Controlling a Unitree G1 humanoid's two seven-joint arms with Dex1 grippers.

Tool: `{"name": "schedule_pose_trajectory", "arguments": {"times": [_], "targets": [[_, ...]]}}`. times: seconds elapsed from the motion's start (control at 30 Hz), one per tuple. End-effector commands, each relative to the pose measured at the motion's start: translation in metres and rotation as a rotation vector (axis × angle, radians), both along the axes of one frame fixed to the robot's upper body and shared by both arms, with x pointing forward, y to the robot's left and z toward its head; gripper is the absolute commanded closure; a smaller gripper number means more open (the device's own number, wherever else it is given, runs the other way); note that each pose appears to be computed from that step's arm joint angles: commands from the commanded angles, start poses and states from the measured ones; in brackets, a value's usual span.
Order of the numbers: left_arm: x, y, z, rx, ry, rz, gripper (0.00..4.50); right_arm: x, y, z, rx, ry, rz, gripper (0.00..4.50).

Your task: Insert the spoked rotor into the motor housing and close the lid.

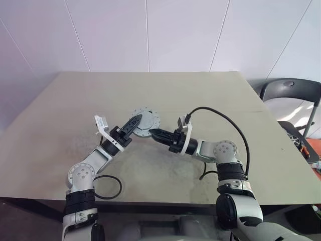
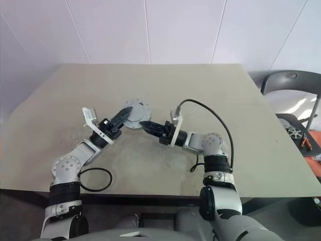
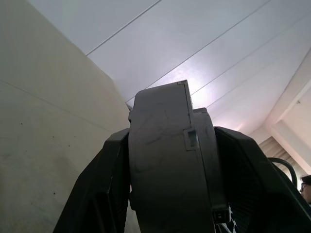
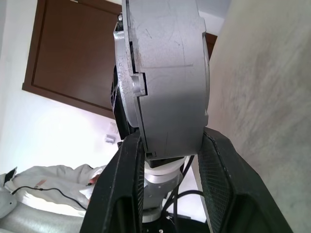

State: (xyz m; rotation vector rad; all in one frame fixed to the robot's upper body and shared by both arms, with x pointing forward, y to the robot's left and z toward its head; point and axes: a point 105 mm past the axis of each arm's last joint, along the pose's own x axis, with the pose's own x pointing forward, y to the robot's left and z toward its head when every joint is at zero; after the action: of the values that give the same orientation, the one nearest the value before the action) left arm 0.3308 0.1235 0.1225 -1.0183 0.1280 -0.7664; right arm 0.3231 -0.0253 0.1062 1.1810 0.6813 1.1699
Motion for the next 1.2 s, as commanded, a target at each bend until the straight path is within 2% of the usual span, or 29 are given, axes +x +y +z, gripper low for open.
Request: {"name": "schedule_pose_trajectory", "arguments": {"times": [0.03, 0.43, 0.57, 0.6, 0.63, 0.8, 1.0, 1.2], "targets": [[-0.009, -0.021, 0.001, 0.047, -0.019, -0.105, 2.21, 0.001, 0.006, 0.032, 0.079, -0.121, 0.018, 3.13], [-0.011, -0.028, -0.011, 0.088, 0.01, -0.146, 2.21, 0.003, 0.007, 0.032, 0.07, -0.139, 0.002, 3.13], [-0.008, -0.024, -0.008, 0.059, 0.005, -0.114, 2.21, 0.013, 0.004, 0.033, 0.064, -0.159, -0.067, 3.13], [-0.007, -0.023, -0.008, 0.053, 0.004, -0.1, 2.21, 0.014, 0.003, 0.035, 0.071, -0.165, -0.074, 2.53], [-0.005, -0.021, -0.007, 0.041, 0.003, -0.084, 2.21, 0.015, 0.003, 0.037, 0.077, -0.171, -0.076, 2.34], [0.004, -0.012, -0.008, -0.024, 0.029, -0.01, 2.21, 0.024, -0.001, 0.035, 0.086, -0.135, -0.129, 0.61], [0.009, -0.005, -0.001, -0.093, 0.025, 0.036, 2.21, 0.02, 0.001, 0.037, 0.098, -0.14, -0.108, 0.61], [0.025, 0.026, 0.006, -0.183, 0.029, 0.206, 2.33, 0.021, 0.0, 0.038, 0.101, -0.142, -0.109, 0.57]]}}
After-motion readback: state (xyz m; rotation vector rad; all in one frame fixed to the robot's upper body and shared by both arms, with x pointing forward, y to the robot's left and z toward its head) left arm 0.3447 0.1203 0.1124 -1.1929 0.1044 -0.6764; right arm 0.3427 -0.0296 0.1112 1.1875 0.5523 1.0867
